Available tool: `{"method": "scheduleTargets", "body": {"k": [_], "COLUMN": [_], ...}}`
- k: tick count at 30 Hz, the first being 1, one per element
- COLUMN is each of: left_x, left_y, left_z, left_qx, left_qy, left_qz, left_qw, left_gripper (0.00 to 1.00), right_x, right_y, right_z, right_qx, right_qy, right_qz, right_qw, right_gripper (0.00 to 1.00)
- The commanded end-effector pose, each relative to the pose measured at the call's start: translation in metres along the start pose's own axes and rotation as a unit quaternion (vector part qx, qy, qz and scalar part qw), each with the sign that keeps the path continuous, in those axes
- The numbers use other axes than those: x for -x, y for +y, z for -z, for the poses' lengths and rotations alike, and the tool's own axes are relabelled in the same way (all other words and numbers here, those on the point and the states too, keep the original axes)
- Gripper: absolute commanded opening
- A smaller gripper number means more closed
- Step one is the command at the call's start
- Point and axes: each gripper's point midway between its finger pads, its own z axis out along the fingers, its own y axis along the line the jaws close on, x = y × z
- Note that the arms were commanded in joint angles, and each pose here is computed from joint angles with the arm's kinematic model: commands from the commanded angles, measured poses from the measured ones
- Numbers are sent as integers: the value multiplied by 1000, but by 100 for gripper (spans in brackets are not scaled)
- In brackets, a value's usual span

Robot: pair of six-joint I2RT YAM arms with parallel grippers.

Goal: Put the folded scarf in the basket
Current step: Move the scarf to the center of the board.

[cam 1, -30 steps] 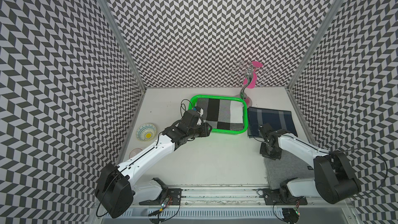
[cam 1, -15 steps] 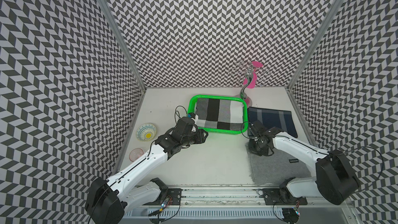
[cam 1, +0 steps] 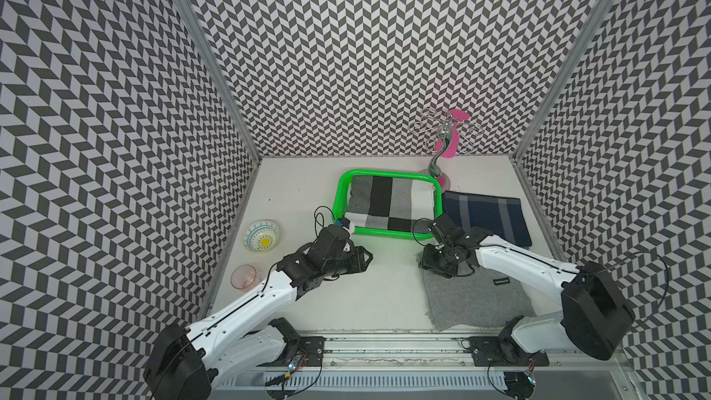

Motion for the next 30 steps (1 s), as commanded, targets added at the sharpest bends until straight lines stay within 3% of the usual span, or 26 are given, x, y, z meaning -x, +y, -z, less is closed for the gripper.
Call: {"method": "scheduleTargets", "body": {"k": [1, 5, 10, 17, 20, 24, 30], "left_x": [-10, -20, -33, -66, -81, -90, -106], "left_y": [-34, -54, -64, -111, -117, -114, -130], "left_z": [-3, -9, -23, -56, -79, -102, -128], "left_qx": [-54, -44, -73, -136, -119, -98, -104], "left_qy": [-5, -4, 14, 46, 69, 77, 87], "left_qz": [26, 5, 16, 16, 4, 0, -17], "left_qw": [998, 999, 997, 989, 990, 992, 991], "left_gripper": [46, 46, 47, 56, 59, 62, 68], "right_x": [15, 2, -18, 29, 48, 62, 57], "right_y": [1, -45, -63, -57, -57, -50, -48], "right_z": [36, 37, 32, 86, 105, 120, 119], "right_qx": [3, -30, -93, -82, -68, -40, -32], "right_qy": [-53, -27, -16, -118, -147, -168, -152], "right_qz": [16, 11, 33, 13, 3, -1, 18], "right_qw": [998, 999, 995, 990, 987, 985, 988], "right_gripper": [52, 52, 54, 57, 57, 57, 57]}}
